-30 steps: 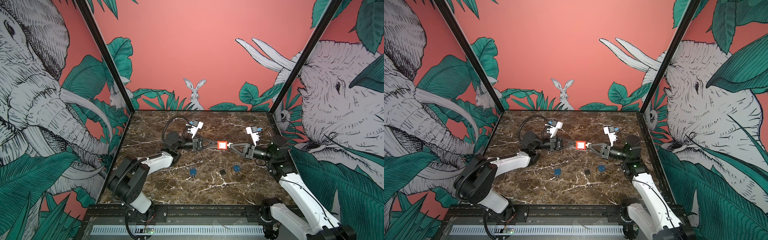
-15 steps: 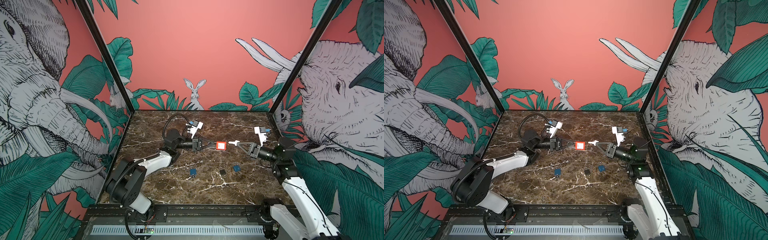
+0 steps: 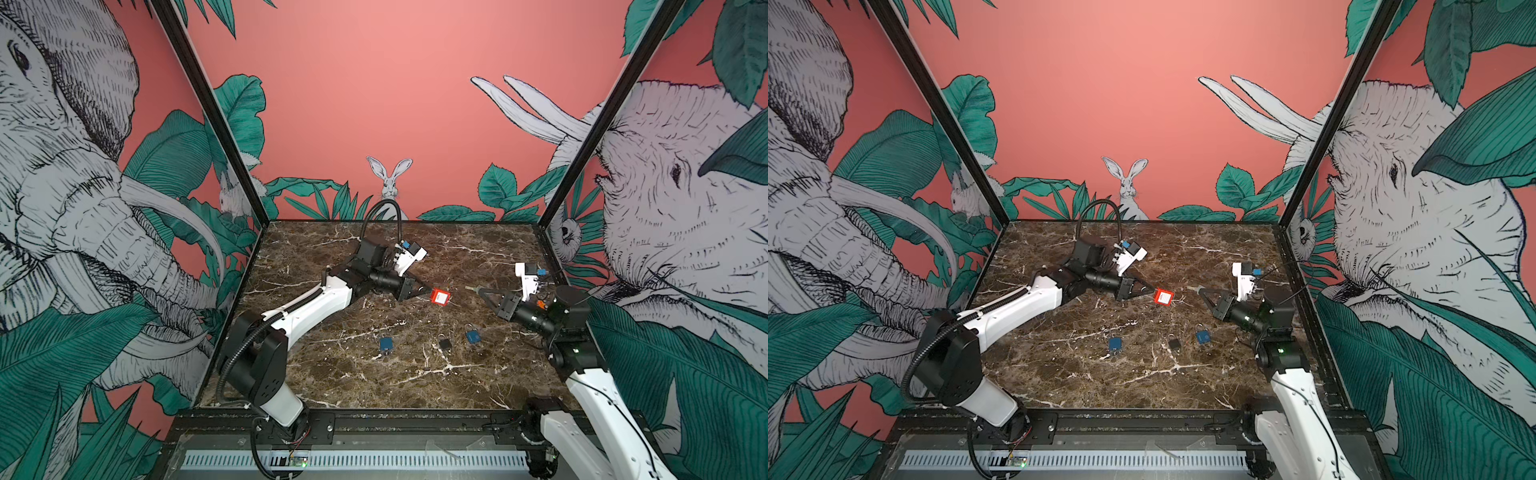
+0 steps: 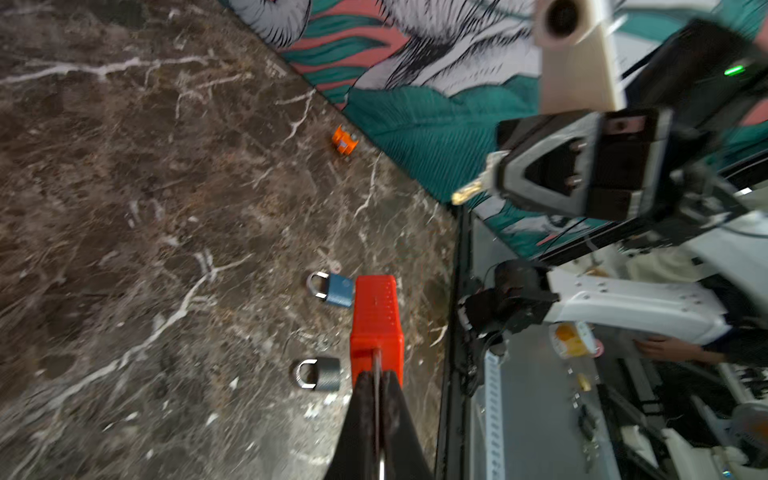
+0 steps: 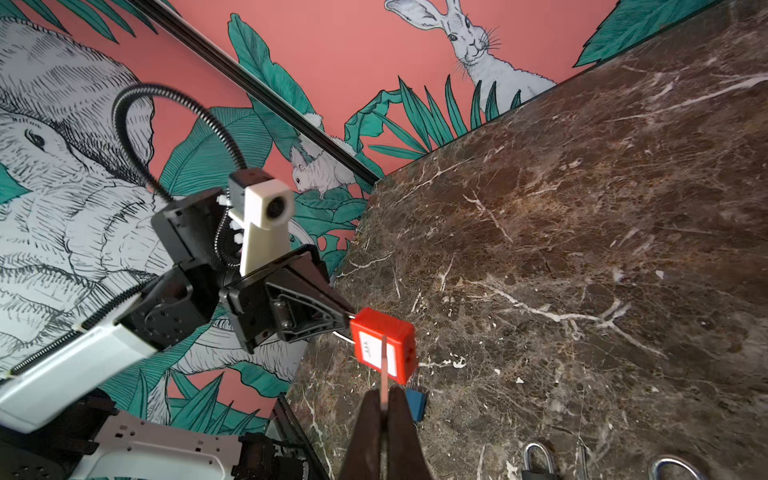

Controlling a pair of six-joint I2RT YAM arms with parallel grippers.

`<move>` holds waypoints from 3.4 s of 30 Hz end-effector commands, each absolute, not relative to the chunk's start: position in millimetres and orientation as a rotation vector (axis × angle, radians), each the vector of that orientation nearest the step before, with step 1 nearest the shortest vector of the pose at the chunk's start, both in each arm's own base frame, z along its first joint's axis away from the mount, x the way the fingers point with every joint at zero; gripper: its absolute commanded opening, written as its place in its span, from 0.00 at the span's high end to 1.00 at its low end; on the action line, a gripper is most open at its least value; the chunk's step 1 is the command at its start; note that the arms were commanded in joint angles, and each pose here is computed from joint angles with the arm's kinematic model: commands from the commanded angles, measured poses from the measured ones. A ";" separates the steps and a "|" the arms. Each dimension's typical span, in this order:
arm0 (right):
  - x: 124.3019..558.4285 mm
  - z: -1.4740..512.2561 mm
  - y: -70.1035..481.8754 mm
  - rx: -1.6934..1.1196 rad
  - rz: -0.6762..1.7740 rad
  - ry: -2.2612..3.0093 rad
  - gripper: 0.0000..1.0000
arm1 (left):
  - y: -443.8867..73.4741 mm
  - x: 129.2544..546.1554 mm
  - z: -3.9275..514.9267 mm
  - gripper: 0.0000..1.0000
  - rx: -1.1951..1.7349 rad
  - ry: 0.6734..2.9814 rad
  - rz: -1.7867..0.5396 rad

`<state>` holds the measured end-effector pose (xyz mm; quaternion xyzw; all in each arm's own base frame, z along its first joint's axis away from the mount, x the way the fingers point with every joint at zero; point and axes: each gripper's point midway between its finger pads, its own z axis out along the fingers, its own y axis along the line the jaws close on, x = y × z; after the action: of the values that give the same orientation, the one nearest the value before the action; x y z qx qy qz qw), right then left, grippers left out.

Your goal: Lock with the key

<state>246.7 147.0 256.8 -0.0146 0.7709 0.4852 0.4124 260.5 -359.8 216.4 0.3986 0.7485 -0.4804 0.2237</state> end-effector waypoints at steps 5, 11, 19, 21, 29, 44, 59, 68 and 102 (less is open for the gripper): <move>243.0 191.0 159.7 0.052 1.108 2.043 1.00 | -335.9 206.7 111.1 1.00 1.604 2.424 -0.916; 240.1 156.4 177.3 0.069 1.088 2.086 1.00 | -325.1 199.0 78.8 1.00 1.750 2.528 -0.796; 240.3 135.3 194.2 0.072 1.057 2.073 1.00 | -322.9 209.4 64.3 1.00 1.837 2.572 -0.698; 239.1 130.4 198.7 0.068 1.053 2.077 1.00 | -322.7 214.0 59.2 1.00 1.860 2.586 -0.661; 233.4 115.6 212.8 0.041 1.026 2.096 1.00 | -325.9 235.4 45.6 0.90 1.901 2.581 -0.535; 233.8 102.2 222.9 0.027 1.012 2.137 1.00 | -332.0 283.3 50.4 0.62 1.888 2.486 -0.368; 242.5 83.4 246.3 -0.018 0.980 2.208 1.00 | -333.6 327.7 137.7 0.03 1.355 2.231 -0.412; 245.8 69.2 253.0 0.010 0.947 2.251 1.00 | -303.6 342.0 193.6 0.03 0.922 2.081 -0.467; 236.5 64.3 253.2 0.017 0.859 2.329 0.71 | -283.9 336.3 182.1 0.03 0.788 2.116 -0.484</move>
<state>232.5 252.8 51.7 0.0133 0.8904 0.3347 0.3083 335.3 -291.1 181.3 0.3345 0.8327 -0.1916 0.3974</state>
